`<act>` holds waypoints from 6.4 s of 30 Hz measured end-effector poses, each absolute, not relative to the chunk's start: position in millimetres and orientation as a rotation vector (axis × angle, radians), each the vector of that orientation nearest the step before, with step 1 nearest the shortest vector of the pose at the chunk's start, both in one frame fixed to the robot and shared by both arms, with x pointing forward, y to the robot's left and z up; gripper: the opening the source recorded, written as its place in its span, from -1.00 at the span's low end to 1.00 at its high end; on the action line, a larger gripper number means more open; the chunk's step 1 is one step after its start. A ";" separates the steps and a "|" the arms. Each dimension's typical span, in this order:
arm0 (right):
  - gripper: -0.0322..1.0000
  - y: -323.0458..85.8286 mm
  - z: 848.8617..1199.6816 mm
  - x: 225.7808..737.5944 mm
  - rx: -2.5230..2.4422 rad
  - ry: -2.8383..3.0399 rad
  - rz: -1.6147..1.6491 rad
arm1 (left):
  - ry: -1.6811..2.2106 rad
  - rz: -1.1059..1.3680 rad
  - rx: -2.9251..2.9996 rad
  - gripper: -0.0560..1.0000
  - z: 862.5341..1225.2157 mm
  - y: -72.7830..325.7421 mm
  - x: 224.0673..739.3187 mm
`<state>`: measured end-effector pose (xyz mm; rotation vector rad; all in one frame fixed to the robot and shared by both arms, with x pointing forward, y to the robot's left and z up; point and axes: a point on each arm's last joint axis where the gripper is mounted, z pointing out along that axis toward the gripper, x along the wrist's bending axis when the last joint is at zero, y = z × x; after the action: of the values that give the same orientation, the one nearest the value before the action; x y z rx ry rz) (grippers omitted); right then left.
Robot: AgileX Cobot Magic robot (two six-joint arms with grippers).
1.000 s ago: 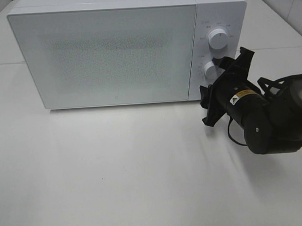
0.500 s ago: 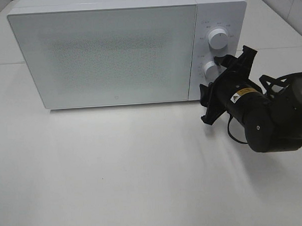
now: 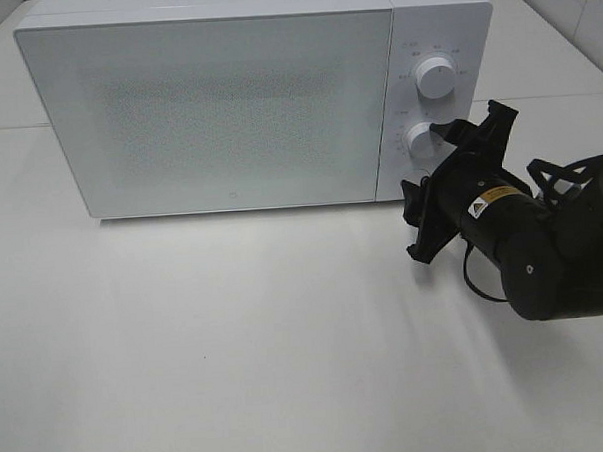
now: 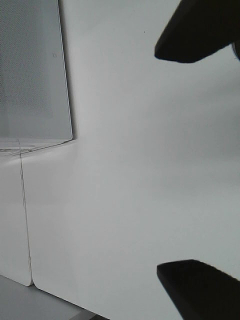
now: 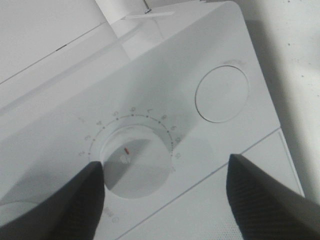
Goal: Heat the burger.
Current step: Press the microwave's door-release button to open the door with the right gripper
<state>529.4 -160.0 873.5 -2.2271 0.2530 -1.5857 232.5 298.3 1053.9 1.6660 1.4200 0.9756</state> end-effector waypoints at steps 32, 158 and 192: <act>0.24 -189.6 962.7 453.9 -2.264 -0.929 -2.170 | 1.420 0.976 1.666 0.99 1053.9 298.3 232.5; -0.89 -294.2 1043.8 366.6 -2.322 -2.785 -1.947 | 1.420 0.976 1.666 0.99 1053.9 298.3 232.5; -0.94 -281.1 950.8 454.4 -2.269 -2.436 -2.136 | 1.420 0.976 1.666 0.99 1053.9 298.3 232.5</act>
<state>454.4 -281.1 950.8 -2.2687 -2.4355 -2.1358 232.5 298.3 1053.9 1.6660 1.4200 0.9756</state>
